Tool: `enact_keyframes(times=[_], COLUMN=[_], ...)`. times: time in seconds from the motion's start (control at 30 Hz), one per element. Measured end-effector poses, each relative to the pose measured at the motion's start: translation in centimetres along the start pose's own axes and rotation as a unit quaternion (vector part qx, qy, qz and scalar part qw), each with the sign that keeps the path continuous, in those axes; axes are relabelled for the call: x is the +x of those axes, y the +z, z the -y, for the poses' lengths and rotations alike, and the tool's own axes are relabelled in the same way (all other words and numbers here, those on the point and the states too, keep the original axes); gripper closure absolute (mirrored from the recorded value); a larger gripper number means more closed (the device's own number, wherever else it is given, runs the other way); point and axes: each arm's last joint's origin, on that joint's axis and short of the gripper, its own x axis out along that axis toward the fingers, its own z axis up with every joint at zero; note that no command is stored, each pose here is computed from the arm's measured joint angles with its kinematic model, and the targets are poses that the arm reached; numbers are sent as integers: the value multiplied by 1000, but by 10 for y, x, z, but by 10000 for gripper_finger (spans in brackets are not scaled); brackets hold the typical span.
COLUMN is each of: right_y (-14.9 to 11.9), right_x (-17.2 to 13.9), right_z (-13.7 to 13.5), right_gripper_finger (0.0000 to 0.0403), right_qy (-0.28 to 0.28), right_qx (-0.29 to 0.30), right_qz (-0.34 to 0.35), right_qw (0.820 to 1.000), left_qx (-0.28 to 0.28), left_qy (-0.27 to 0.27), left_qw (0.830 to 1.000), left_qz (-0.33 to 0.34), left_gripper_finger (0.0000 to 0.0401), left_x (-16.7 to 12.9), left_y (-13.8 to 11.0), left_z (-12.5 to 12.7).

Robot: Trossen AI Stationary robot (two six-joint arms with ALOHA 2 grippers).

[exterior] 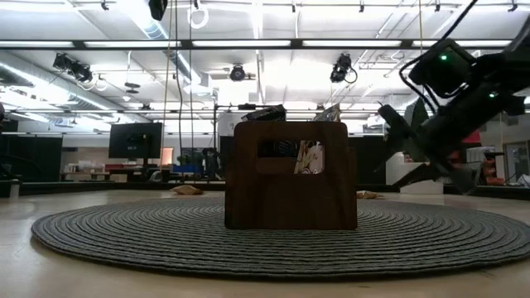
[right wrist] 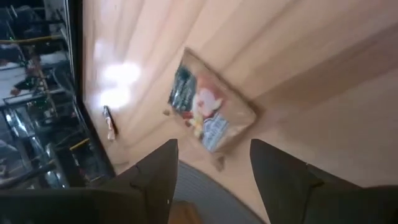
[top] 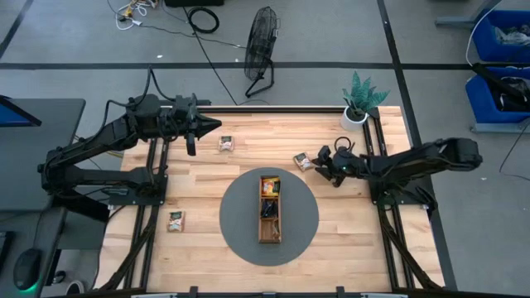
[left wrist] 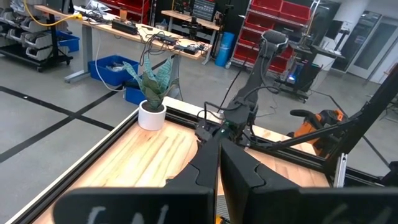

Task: Pick & Place Tea
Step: Put the brown tea bag into the bottom section of the wooden organizer

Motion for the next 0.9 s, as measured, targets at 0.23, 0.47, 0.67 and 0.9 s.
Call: enact_keyframes(times=[0.23, 0.47, 0.67, 0.9], right_y=[-7, -6, 0, 11], right_x=[19, 29, 30, 30], right_z=[-3, -4, -3, -1], right_gripper_finger=[197, 197, 218, 315], right_qy=[-37, -39, -56, -84], right_qx=[1, 20, 25, 7], right_qz=[-11, -6, -6, 14], right_qw=[999, 999, 998, 996], left_qx=[3, 0, 0, -1], left_qy=[0, 1, 1, 1], left_qw=[1000, 1000, 1000, 1000], left_qz=[0, -3, -3, -4], left_gripper_finger=[385, 385, 385, 385], left_x=[0, 0, 0, 0], left_y=[0, -1, -1, -1], left_z=[0, 0, 0, 0])
